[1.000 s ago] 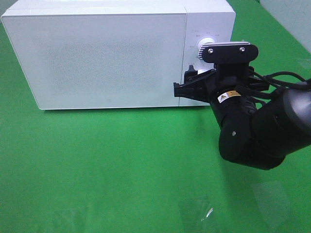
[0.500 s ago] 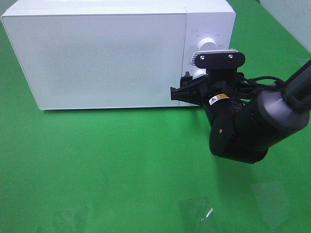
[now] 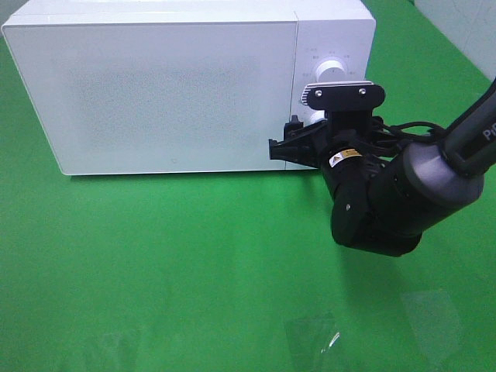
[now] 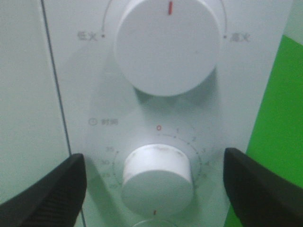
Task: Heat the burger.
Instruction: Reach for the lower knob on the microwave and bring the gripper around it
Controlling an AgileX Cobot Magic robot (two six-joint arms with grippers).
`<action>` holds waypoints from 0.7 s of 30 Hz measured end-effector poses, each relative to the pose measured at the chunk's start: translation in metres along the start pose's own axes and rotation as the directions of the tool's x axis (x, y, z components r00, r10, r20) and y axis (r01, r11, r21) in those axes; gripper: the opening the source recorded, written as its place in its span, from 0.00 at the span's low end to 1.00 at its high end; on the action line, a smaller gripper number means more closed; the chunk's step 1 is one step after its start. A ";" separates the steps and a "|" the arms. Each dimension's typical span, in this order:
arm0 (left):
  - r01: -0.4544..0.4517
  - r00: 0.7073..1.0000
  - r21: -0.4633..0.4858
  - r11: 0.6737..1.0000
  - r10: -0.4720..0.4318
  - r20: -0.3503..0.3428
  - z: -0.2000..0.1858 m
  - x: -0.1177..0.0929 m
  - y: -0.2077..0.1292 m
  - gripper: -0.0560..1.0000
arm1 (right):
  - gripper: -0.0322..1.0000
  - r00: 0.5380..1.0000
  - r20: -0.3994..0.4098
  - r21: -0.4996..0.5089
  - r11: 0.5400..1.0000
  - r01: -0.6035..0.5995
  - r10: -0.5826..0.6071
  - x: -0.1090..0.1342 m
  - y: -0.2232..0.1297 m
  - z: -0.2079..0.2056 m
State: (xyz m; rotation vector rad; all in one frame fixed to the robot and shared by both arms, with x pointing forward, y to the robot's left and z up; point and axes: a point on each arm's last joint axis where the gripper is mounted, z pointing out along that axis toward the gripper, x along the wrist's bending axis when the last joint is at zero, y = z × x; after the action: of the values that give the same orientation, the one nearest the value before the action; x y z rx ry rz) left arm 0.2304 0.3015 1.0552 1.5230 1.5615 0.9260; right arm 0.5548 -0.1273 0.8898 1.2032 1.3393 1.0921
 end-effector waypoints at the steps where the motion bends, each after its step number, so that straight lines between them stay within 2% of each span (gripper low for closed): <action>1: 0.000 1.000 0.000 1.000 0.000 0.000 0.000 0.000 0.000 0.99 | 0.77 1.000 0.002 0.000 1.000 -0.004 0.004 -0.001 0.000 0.001; 14: 0.000 1.000 0.000 1.000 0.000 0.000 0.000 0.000 0.000 0.99 | 0.77 1.000 -0.008 0.047 0.999 0.012 -0.011 0.000 -0.015 0.006; 21: 0.000 1.000 0.000 1.000 0.000 0.000 0.000 0.000 0.000 0.99 | 0.77 1.000 -0.003 0.033 0.999 0.012 -0.012 0.000 -0.014 0.006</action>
State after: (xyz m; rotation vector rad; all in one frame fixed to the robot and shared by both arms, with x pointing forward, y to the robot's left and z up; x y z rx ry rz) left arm 0.2304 0.3015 1.0552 1.5230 1.5615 0.9260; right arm 0.5592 -0.1288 0.8755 1.2166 1.3694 1.0672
